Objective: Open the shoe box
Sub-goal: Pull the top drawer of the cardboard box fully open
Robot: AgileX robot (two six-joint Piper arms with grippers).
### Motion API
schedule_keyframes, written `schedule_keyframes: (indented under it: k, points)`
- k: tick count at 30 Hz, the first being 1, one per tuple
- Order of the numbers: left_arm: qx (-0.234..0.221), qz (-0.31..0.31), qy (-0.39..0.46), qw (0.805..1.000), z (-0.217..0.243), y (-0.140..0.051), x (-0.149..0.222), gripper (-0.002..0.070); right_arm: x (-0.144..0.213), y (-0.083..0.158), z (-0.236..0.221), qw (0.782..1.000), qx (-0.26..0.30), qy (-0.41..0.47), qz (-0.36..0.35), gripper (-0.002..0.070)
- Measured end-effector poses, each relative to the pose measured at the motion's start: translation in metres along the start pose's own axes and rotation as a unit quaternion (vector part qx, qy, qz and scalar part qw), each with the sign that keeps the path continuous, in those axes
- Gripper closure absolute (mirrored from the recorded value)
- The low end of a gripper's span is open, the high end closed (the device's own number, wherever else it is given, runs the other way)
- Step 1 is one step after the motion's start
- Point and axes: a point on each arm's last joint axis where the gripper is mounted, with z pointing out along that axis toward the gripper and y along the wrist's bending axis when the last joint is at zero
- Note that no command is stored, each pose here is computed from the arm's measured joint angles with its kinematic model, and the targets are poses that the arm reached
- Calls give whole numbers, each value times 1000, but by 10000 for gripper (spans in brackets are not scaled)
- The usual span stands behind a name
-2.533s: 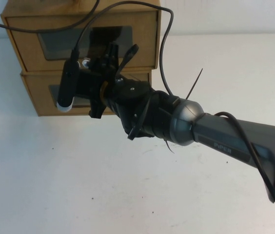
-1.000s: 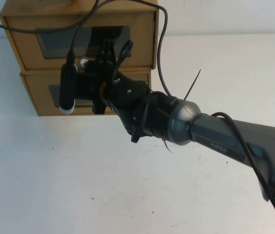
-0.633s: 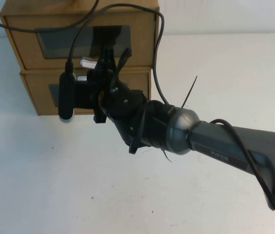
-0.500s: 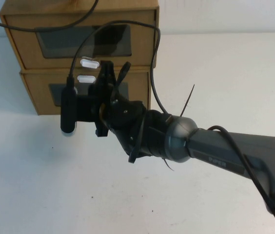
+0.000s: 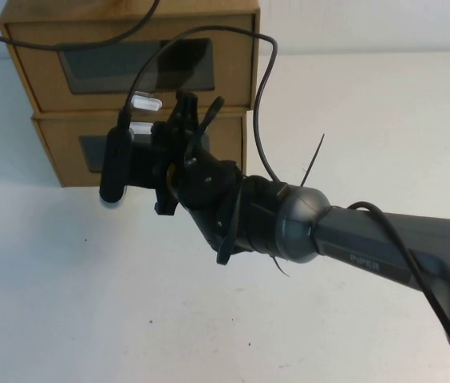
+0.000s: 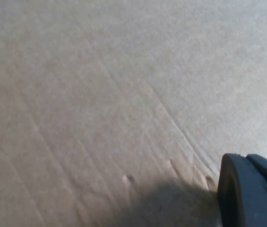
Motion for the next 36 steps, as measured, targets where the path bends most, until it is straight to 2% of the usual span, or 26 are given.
schedule_keyframes:
  k: [3,7,12,16,22,36]
  points:
    - [0,0,0,1000,0,0,0,680,-3,-4,0,1000,6,-4,8,421]
    - [0,0,0,1000,0,0,0,680,-13,-18,-1,999,24,-18,30,372]
    - [0,0,0,1000,0,0,0,680,-23,-35,-3,997,44,-36,44,380]
    - [0,0,0,1000,0,0,0,680,-20,-39,-2,997,46,-33,48,413]
    - [0,0,0,1000,0,0,0,680,-17,-33,2,998,39,-31,49,437]
    - [0,0,0,1000,0,0,0,680,-17,-28,5,998,29,-36,47,442]
